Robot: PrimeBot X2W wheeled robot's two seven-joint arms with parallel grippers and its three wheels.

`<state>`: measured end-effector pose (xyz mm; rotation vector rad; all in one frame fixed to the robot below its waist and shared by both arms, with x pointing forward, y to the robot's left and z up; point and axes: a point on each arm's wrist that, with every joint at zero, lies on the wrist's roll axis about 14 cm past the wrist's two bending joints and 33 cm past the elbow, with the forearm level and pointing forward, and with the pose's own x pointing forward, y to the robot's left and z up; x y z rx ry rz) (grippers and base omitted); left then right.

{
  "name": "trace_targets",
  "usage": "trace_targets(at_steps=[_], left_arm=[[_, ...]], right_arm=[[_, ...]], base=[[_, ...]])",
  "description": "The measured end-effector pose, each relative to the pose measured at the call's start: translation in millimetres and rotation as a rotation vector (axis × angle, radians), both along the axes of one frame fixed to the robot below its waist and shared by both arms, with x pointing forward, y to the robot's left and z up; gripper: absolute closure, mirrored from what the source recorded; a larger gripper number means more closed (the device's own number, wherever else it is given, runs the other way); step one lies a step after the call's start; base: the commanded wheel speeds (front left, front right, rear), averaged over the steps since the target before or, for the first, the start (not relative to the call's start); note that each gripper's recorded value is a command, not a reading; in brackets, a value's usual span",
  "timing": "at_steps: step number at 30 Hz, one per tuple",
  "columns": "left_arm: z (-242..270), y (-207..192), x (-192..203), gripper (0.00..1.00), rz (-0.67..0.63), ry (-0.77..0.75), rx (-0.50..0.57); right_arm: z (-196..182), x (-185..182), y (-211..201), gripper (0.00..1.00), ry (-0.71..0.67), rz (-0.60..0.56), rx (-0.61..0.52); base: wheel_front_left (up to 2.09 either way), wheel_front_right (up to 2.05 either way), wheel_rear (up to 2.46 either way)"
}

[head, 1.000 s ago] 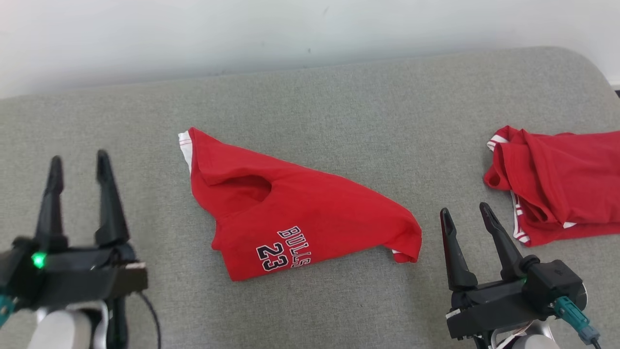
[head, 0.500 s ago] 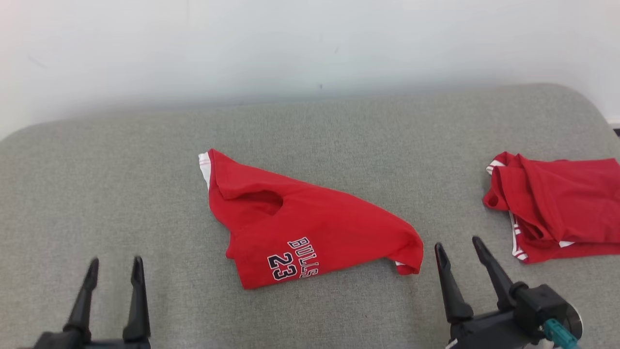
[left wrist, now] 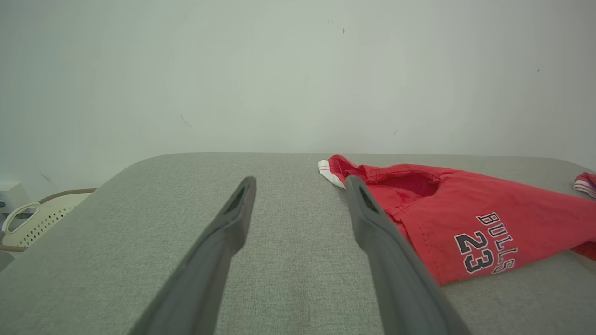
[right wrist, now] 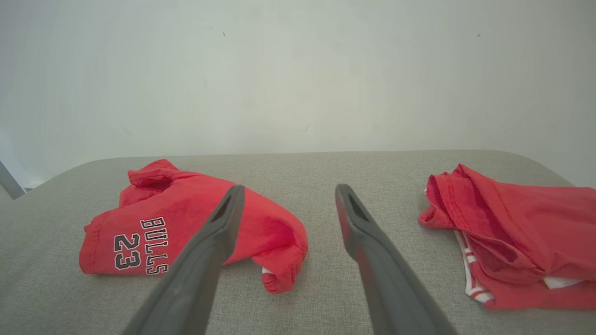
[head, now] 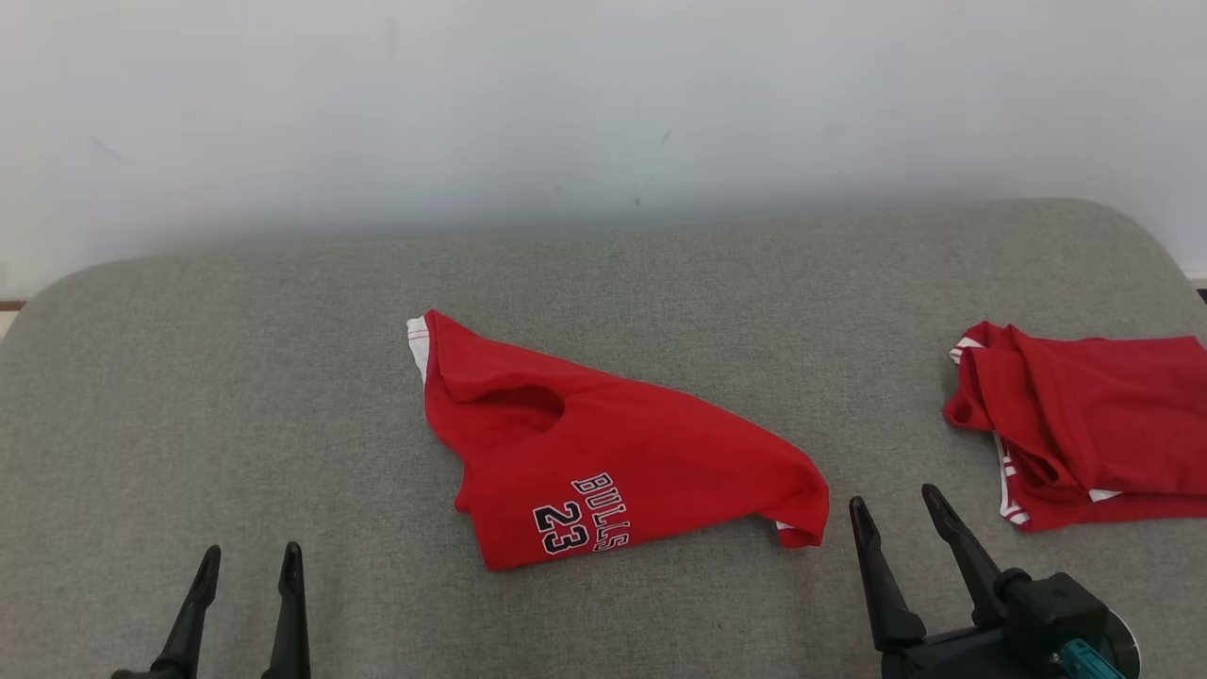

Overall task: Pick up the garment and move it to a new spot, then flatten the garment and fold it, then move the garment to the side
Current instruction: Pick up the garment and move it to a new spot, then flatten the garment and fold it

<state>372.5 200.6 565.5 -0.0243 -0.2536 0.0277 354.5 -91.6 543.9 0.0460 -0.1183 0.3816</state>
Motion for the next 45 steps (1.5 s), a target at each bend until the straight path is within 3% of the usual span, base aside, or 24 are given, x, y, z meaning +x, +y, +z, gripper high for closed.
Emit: trace_targets(at_steps=[7,11,21,27,40,42,43,44,45], left_arm=[[1.7,-0.5,2.7,0.0,-0.001,-0.005,0.001],[6.6,2.7,3.9,0.0,0.009,-0.019,0.0],[0.2,19.2,-2.3,0.0,0.073,0.0,-0.021],[-2.4,31.7,-4.4,0.0,0.111,0.009,-0.035],[-18.6,41.2,2.3,0.0,0.149,0.056,-0.053],[-19.5,40.4,4.9,0.0,0.144,0.058,-0.054],[-19.5,40.4,4.9,0.0,0.144,0.058,-0.054],[-20.4,40.2,6.8,0.0,0.143,0.061,-0.054],[-20.5,39.6,7.8,0.0,0.139,0.061,-0.053]], right_arm=[[-3.5,2.6,5.3,0.0,0.013,0.022,-0.008],[-6.5,4.5,24.9,0.0,0.017,0.106,-0.049],[-48.7,-23.2,133.2,0.0,0.082,0.599,-0.292],[-78.3,-38.2,170.8,0.0,0.087,0.828,-0.454],[-149.7,-1.7,175.1,0.0,0.187,0.923,-0.749],[-155.0,4.3,174.6,0.16,0.206,0.916,-0.764],[-155.0,4.3,174.6,0.29,0.206,0.916,-0.764],[-157.4,9.2,175.8,0.56,0.219,0.91,-0.762],[-157.5,11.2,177.0,0.62,0.22,0.907,-0.76]], base=[[0.0,0.0,0.0],[0.0,0.0,0.0],[0.0,0.0,0.0],[0.0,0.0,0.0],[0.0,0.0,0.0],[0.0,0.0,0.0],[0.0,0.0,0.0],[0.0,0.0,0.0],[0.0,0.0,0.0]])
